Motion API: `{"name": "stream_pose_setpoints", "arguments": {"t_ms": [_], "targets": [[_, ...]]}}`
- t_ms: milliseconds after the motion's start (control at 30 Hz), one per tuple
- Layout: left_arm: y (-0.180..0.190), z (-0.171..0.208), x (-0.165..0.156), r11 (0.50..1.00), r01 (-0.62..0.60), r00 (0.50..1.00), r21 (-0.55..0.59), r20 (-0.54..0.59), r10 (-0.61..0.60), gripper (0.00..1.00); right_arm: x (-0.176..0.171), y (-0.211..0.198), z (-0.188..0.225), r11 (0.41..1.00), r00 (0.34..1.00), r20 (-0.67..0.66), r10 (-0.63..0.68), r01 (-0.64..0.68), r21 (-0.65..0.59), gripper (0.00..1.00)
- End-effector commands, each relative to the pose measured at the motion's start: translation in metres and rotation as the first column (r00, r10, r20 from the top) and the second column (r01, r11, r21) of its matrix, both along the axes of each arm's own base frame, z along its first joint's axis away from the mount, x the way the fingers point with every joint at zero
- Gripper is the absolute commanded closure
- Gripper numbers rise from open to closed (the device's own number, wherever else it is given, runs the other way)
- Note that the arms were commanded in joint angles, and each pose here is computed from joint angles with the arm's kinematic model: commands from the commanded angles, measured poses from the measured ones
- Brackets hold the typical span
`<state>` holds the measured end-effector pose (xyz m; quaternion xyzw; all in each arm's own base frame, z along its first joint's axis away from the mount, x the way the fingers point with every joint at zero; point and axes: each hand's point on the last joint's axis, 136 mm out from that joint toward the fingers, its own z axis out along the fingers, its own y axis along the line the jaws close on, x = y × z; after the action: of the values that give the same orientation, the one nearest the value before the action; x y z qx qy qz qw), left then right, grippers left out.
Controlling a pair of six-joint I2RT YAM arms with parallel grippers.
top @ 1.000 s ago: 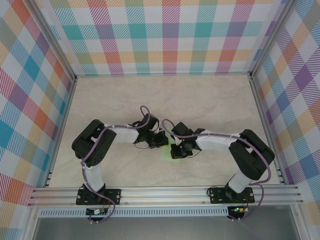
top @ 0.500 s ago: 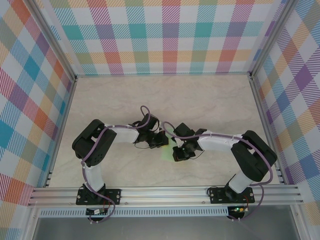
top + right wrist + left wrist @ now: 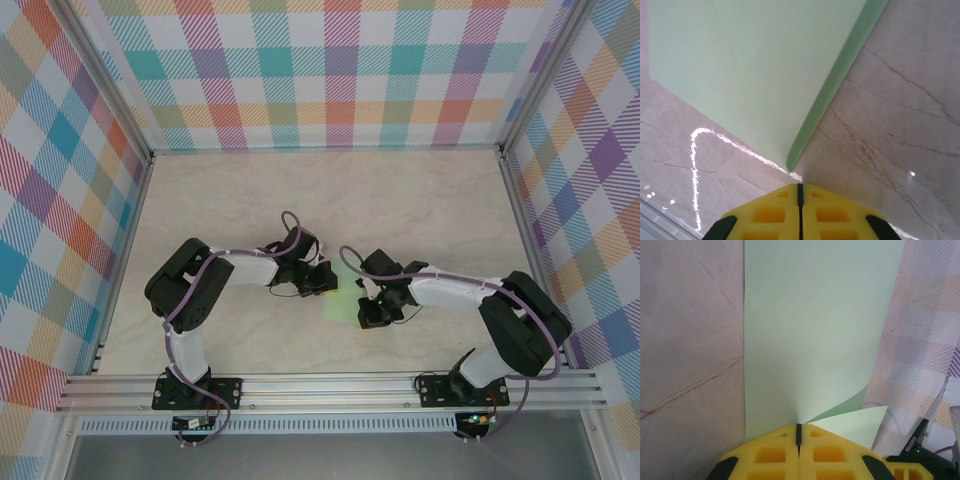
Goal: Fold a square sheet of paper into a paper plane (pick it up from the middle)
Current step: Fold the triangle a second time at the center of the table.
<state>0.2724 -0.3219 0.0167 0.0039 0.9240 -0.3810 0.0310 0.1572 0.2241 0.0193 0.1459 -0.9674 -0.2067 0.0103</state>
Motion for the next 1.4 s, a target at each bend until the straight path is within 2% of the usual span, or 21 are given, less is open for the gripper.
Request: {"name": "stream_pose_setpoints", "arguments": {"t_ms": [0, 100, 433, 733, 933, 1367], "targets": [[0.038, -0.059, -0.018, 0.976, -0.048, 0.992, 0.214, -0.108, 0.072, 0.96, 0.018, 0.017, 0.022, 0.996, 0.998, 0.053, -0.041, 0.037, 0.082, 0.93], [0.037, -0.059, -0.017, 0.976, -0.048, 0.991, 0.211, -0.110, 0.072, 0.96, 0.036, 0.037, 0.030, 0.989, 0.995, 0.076, -0.061, 0.050, 0.139, 0.93], [0.037, -0.061, -0.019, 0.976, -0.050, 0.990, 0.212, -0.117, 0.076, 0.96, 0.066, 0.058, 0.012, 0.992, 0.993, 0.098, -0.064, 0.053, 0.112, 0.96], [0.044, -0.066, -0.021, 0.966, -0.058, 0.988, 0.252, -0.126, 0.092, 0.96, 0.034, 0.034, -0.016, 0.999, 1.000, 0.013, 0.007, -0.008, 0.034, 0.96], [0.048, -0.071, -0.022, 0.959, -0.064, 0.984, 0.278, -0.140, 0.106, 0.97, 0.011, 0.017, -0.019, 0.997, 0.997, -0.021, 0.069, -0.069, 0.025, 0.96], [0.049, -0.072, -0.022, 0.957, -0.066, 0.983, 0.284, -0.145, 0.111, 0.97, 0.001, 0.000, -0.011, 0.998, 0.997, -0.035, 0.066, -0.066, 0.021, 0.96]]}}
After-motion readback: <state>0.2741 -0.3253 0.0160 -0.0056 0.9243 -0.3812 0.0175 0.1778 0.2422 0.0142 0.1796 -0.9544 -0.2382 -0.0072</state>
